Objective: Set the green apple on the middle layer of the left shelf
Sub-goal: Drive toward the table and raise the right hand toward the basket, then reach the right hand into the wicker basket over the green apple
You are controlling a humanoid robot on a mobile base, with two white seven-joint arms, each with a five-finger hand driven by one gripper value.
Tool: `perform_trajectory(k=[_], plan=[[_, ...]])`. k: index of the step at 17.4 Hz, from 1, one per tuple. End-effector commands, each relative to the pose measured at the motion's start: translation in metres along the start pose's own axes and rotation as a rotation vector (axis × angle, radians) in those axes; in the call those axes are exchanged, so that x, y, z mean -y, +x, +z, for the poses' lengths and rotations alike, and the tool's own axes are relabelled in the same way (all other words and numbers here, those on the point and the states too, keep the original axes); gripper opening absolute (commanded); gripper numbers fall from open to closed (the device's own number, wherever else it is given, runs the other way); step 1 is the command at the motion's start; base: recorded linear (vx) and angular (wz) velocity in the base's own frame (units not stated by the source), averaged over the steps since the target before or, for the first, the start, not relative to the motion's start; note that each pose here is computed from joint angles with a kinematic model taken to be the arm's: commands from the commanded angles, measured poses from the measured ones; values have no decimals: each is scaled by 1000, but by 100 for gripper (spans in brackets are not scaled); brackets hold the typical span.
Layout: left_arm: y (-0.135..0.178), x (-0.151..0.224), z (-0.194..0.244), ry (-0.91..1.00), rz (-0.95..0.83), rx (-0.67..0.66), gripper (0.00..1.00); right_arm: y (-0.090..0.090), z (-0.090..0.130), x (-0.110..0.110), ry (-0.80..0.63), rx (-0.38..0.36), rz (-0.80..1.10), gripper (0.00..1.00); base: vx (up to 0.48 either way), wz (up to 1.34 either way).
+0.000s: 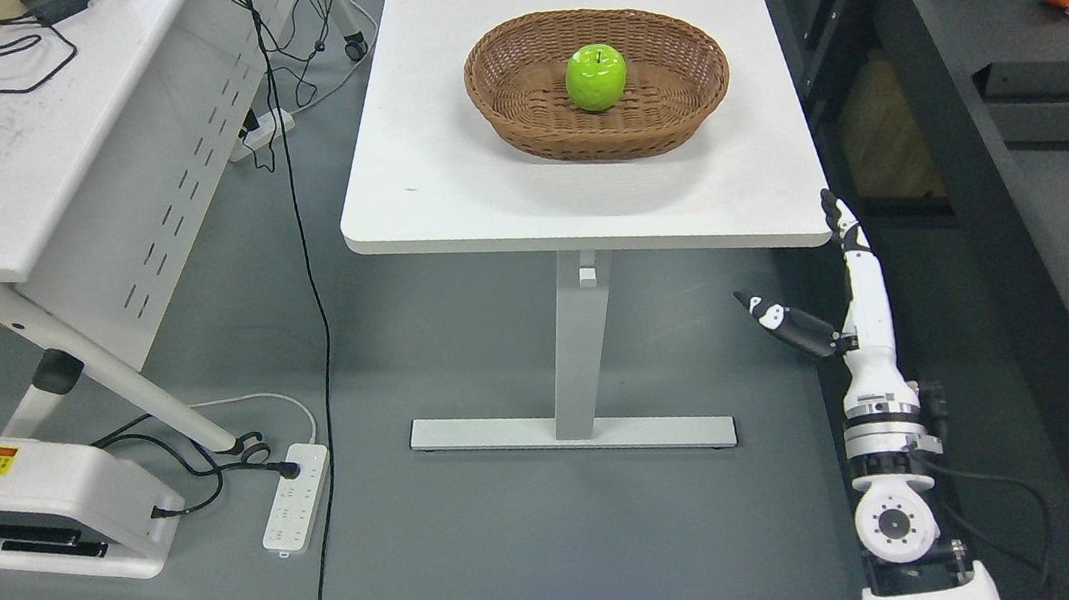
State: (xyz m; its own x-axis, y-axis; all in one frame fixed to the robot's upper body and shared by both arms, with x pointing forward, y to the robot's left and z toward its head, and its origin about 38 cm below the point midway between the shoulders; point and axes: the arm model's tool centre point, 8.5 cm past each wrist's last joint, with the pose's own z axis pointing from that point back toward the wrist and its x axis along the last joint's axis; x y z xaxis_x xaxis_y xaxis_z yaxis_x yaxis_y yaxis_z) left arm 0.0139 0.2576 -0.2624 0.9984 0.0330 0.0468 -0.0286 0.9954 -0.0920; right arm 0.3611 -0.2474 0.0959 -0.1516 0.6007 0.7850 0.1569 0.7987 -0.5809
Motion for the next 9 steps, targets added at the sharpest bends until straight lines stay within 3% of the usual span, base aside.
perform_trajectory(k=[1,3,6,9], plan=[[14,-11,2,16,-5,22,100,19,1,5,31,128,380,100,171,27],[14,-11,2,16,-5,22,100,34,0,12,15,207,375,100,184,45],[14,-11,2,16,-5,22,100,35,-4,18,20,220,391,100,223,85],[14,-11,2,16,-5,22,100,47,-22,24,42,249,328,100,243,181]])
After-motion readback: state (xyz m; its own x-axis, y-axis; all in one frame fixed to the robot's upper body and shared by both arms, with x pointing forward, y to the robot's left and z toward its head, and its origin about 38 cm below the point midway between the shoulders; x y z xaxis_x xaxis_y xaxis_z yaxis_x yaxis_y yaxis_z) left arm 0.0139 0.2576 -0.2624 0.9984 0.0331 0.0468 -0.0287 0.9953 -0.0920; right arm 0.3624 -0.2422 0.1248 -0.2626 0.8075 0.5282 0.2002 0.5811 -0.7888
